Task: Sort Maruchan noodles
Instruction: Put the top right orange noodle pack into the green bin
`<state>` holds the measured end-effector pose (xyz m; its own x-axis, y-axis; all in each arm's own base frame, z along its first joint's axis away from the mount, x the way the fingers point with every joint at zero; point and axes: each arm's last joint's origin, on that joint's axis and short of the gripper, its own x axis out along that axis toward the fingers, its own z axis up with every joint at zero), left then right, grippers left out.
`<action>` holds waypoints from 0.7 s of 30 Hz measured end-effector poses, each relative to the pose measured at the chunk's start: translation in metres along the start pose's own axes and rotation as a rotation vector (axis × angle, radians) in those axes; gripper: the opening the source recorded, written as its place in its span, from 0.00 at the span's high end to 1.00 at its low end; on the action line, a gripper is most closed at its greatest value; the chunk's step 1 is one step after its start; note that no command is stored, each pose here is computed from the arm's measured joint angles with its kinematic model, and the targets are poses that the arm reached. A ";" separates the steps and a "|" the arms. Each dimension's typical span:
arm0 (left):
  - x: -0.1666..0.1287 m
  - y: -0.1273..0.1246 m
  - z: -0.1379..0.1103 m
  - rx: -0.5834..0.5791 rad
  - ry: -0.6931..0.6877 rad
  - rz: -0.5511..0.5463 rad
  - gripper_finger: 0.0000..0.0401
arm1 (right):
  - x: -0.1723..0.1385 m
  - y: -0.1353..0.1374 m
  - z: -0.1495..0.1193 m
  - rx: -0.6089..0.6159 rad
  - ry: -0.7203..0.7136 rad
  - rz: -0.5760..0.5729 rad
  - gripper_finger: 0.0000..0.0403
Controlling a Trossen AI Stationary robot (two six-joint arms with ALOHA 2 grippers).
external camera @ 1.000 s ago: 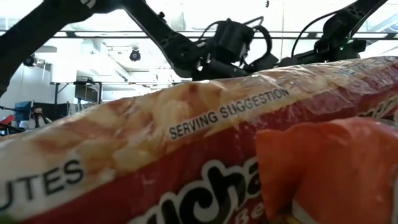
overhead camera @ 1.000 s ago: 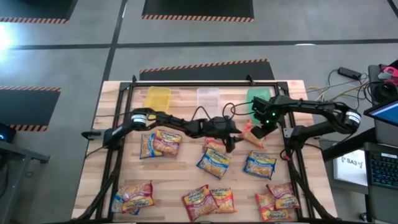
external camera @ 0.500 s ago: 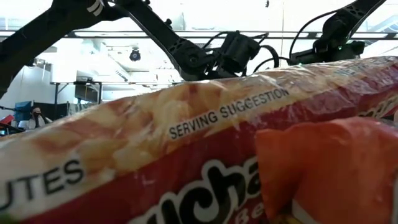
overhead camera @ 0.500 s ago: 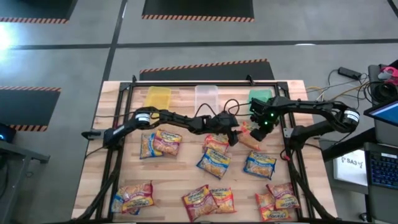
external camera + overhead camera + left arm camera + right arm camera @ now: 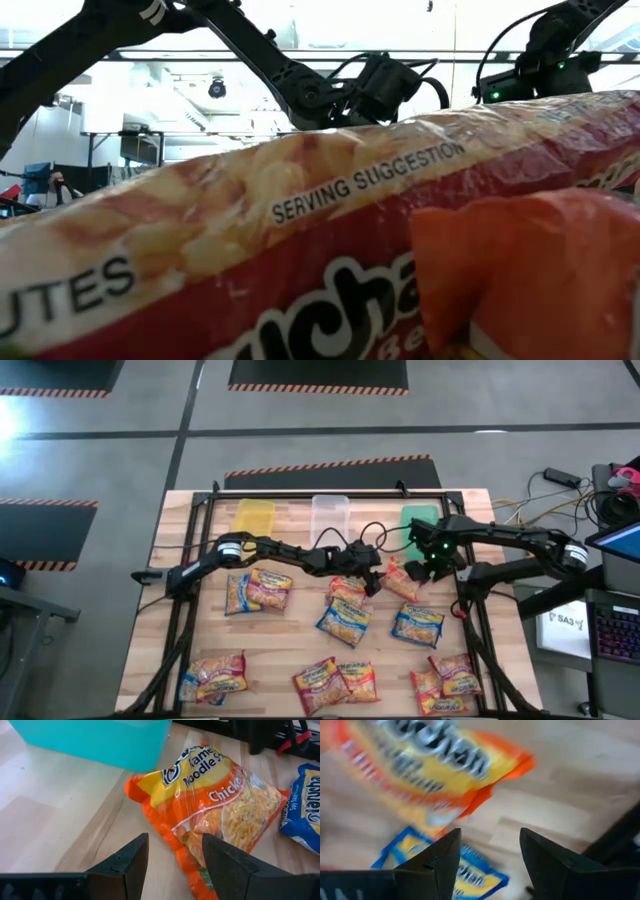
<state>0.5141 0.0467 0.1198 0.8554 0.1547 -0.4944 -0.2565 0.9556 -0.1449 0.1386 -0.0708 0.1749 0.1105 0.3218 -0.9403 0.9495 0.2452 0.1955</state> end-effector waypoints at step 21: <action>0.000 -0.004 -0.006 0.029 0.046 -0.019 0.66 | 0.035 0.004 0.020 -0.078 -0.101 0.175 0.50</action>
<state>0.5126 0.0415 0.1153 0.8385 0.1250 -0.5304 -0.2265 0.9652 -0.1305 0.1524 -0.0770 0.1375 0.3042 0.2735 -0.9125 0.8883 0.2646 0.3754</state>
